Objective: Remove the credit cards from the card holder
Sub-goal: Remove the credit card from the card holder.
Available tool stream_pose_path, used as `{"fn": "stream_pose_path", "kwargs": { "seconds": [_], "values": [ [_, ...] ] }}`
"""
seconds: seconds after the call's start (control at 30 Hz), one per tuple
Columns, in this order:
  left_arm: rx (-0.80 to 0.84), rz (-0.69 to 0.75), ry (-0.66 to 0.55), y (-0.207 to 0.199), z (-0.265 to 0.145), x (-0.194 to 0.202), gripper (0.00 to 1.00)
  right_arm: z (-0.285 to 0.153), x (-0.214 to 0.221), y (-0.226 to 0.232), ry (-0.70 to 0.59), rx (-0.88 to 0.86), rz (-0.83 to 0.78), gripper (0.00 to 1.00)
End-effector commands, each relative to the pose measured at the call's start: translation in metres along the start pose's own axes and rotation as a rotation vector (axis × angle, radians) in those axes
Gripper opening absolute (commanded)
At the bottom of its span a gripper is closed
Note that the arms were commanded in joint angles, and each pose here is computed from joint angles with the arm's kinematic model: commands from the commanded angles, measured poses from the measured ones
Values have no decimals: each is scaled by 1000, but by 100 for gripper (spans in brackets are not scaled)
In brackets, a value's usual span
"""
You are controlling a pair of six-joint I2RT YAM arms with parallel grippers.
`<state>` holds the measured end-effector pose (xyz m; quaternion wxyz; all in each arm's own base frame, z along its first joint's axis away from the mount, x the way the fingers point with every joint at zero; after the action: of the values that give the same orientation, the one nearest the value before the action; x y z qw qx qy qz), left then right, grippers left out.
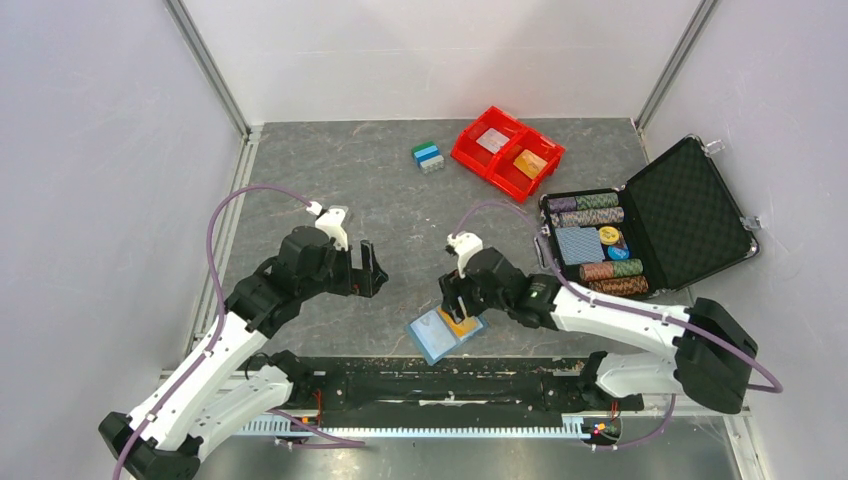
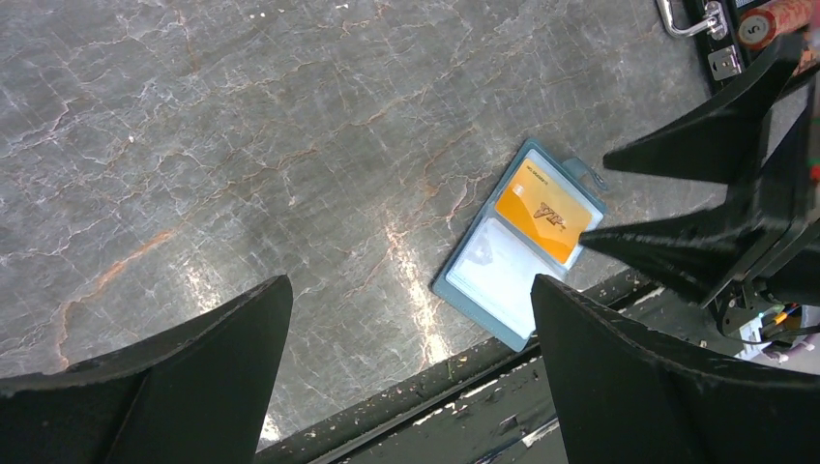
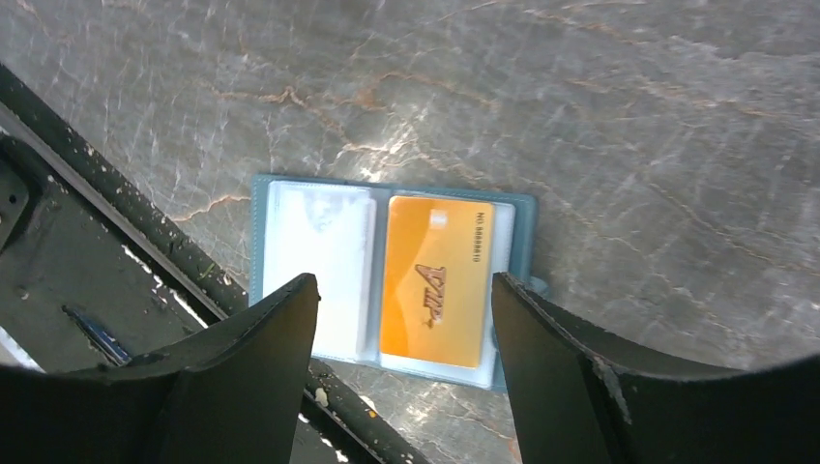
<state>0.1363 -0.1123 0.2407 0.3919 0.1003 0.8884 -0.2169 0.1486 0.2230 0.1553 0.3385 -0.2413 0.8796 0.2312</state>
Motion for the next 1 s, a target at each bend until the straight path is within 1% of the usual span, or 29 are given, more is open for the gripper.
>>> {"fn": "stream_pose_path", "kwargs": {
  "seconds": [0.0, 0.13, 0.37, 0.8, 0.87, 0.97],
  "values": [
    [-10, 32, -37, 1, -4, -6, 100, 11, 3, 12, -26, 55, -33, 70],
    [-14, 27, -40, 2, -4, -6, 100, 18, 9, 13, 8, 144, -95, 72],
    [-13, 26, -42, 2, -5, -6, 100, 31, 22, 18, 64, 167, -151, 71],
    [-9, 23, -28, 1, -2, -4, 100, 48, 46, 12, 152, 266, -230, 72],
    [-10, 19, -24, 1, -2, -4, 100, 50, 49, 11, 164, 278, -234, 71],
    [-11, 17, -20, 1, -1, -4, 100, 51, 50, 9, 159, 307, -229, 68]
  ]
}}
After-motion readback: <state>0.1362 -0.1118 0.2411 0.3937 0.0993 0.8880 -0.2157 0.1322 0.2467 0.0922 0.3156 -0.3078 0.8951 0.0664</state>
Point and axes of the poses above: each gripper's point midway between its finger pads, its own z axis out along the fingers, its own y axis along the line the jaws close on, x = y × z, the point moved 9 cm from there along -z, back along the fingers, and after that the axes turned 2 degrees about z, right-handed, at the moved point
